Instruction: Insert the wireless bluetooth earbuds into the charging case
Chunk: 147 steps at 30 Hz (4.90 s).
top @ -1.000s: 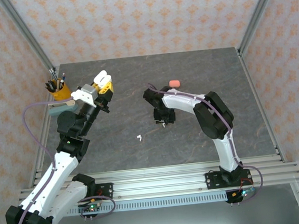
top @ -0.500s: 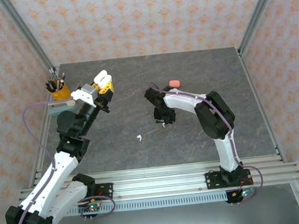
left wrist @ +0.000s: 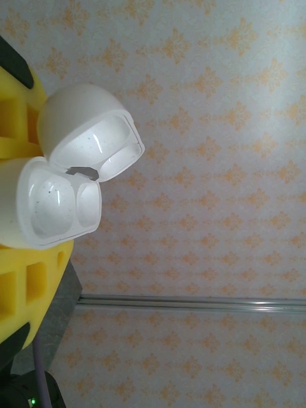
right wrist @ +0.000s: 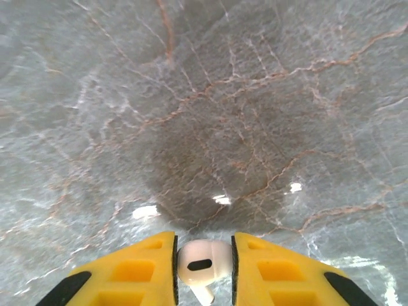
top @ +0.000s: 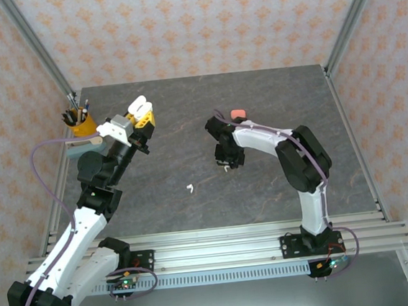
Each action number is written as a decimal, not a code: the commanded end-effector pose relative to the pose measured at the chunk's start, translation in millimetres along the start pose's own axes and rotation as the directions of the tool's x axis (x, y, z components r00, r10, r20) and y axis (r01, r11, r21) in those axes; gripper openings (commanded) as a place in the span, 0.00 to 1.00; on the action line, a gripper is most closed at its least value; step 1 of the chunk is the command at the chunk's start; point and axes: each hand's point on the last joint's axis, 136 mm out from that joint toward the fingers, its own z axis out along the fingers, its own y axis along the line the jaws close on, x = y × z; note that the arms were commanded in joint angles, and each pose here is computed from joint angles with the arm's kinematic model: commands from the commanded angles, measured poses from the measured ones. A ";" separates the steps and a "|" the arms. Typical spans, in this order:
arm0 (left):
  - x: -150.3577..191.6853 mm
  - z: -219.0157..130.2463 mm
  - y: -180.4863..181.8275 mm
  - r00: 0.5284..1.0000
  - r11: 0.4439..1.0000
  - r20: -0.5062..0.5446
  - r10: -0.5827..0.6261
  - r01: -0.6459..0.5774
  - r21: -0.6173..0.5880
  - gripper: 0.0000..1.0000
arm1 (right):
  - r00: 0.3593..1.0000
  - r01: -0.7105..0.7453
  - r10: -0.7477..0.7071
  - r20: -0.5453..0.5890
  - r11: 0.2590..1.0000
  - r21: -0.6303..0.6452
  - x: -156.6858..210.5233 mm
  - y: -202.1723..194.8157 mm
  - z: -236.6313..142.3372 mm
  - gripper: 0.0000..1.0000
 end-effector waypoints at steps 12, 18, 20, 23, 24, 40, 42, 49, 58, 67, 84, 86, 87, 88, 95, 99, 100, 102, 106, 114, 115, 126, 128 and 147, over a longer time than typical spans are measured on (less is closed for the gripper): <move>-12.9 1.7 -2.7 1.000 1.000 0.020 0.002 -0.002 0.025 0.00 | 0.942 0.065 -0.002 0.337 0.982 -0.176 -51.1 27.6 -129.4 0.25; -8.8 4.8 -8.1 1.000 0.998 0.005 -0.002 0.002 0.061 0.00 | 0.853 0.155 0.020 0.522 0.945 -0.289 -70.6 42.5 -222.1 0.25; -8.1 6.7 -11.7 1.000 0.997 0.001 -0.005 0.005 0.083 0.00 | 0.816 0.189 0.035 0.577 0.927 -0.324 -75.9 47.4 -253.2 0.25; -7.2 10.1 -15.3 1.000 0.994 -0.006 -0.007 0.008 0.108 0.00 | 0.752 0.247 0.064 0.656 0.896 -0.370 -82.3 54.3 -301.5 0.25; -6.5 11.3 -16.5 1.000 0.993 -0.009 -0.008 0.009 0.115 0.00 | 0.731 0.268 0.075 0.678 0.883 -0.387 -83.7 56.9 -318.0 0.25; -17.9 57.9 -34.1 0.998 0.989 0.027 0.049 -0.053 0.136 0.00 | 0.543 0.532 0.274 0.794 0.620 -0.577 -79.2 95.9 -468.1 0.25; -21.1 67.0 -35.5 0.998 0.989 0.040 0.047 -0.052 0.135 0.00 | 0.537 0.548 0.293 0.791 0.592 -0.591 -77.8 99.0 -474.8 0.25; -28.6 88.2 -37.1 0.996 0.993 0.086 0.027 -0.036 0.115 0.00 | 0.529 0.605 0.307 0.791 0.517 -0.605 -62.9 116.8 -479.9 0.25; -32.6 98.9 -40.5 0.995 0.993 0.103 0.011 -0.023 0.120 0.00 | 0.555 0.636 0.277 0.785 0.467 -0.614 -44.2 141.8 -467.7 0.26; -33.7 101.5 -43.0 0.995 0.991 0.103 0.006 -0.020 0.129 0.00 | 0.611 0.627 0.245 0.753 0.430 -0.649 -35.8 161.9 -449.6 0.26; -35.0 103.9 -43.4 0.995 0.991 0.105 0.004 -0.018 0.130 0.00 | 0.671 0.607 0.196 0.715 0.408 -0.682 -23.7 180.8 -423.3 0.25; -34.5 103.8 -43.2 0.995 0.991 0.103 0.005 -0.019 0.129 0.00 | 0.673 0.605 0.195 0.714 0.409 -0.683 -23.2 180.3 -422.2 0.25; -33.9 103.9 -43.4 0.995 0.991 0.102 0.006 -0.019 0.130 0.00 | 0.673 0.605 0.196 0.713 0.409 -0.683 -22.8 179.5 -422.8 0.25; -34.6 103.9 -43.2 0.995 0.992 0.103 0.006 -0.019 0.129 0.00 | 0.673 0.605 0.195 0.714 0.410 -0.682 -22.5 178.8 -422.3 0.25; -36.1 104.3 -42.8 0.994 0.992 0.105 0.010 -0.023 0.127 0.00 | 0.669 0.603 0.189 0.719 0.429 -0.673 -21.8 173.5 -416.8 0.25; -35.3 104.2 -42.9 0.995 0.992 0.101 0.011 -0.024 0.126 0.00 | 0.653 0.605 0.197 0.731 0.446 -0.660 -22.7 167.3 -417.5 0.25; -36.2 103.9 -42.9 0.995 0.992 0.103 0.012 -0.025 0.127 0.00 | 0.649 0.606 0.197 0.735 0.450 -0.656 -22.7 165.7 -417.8 0.25; -36.6 103.7 -42.9 0.995 0.992 0.104 0.011 -0.024 0.127 0.00 | 0.641 0.608 0.201 0.740 0.456 -0.650 -23.0 163.3 -418.8 0.25; -38.0 103.5 -42.9 0.994 0.992 0.107 0.009 -0.022 0.127 0.00 | 0.638 0.610 0.196 0.745 0.462 -0.644 -22.8 161.8 -417.4 0.25; -40.8 103.7 -42.3 0.994 0.992 0.112 0.010 -0.024 0.123 0.00 | 0.652 0.625 0.149 0.743 0.450 -0.638 -17.0 166.2 -404.7 0.24; -40.7 104.0 -42.3 0.994 0.992 0.113 0.009 -0.023 0.123 0.00 | 0.655 0.627 0.140 0.743 0.448 -0.637 -15.7 167.0 -401.8 0.24; -44.7 104.0 -40.9 0.992 0.993 0.125 0.002 -0.017 0.117 0.00 | 0.666 0.654 0.061 0.743 0.430 -0.622 -3.7 172.2 -377.9 0.24; -44.0 104.2 -39.9 0.992 0.994 0.125 0.001 -0.015 0.110 0.00 | 0.665 0.663 0.035 0.746 0.433 -0.611 0.1 174.5 -373.3 0.24; -49.5 98.1 -38.4 0.990 0.995 0.142 -0.007 -0.007 0.102 0.00 | 0.661 0.593 0.003 0.750 0.611 -0.525 -16.7 155.7 -342.0 0.30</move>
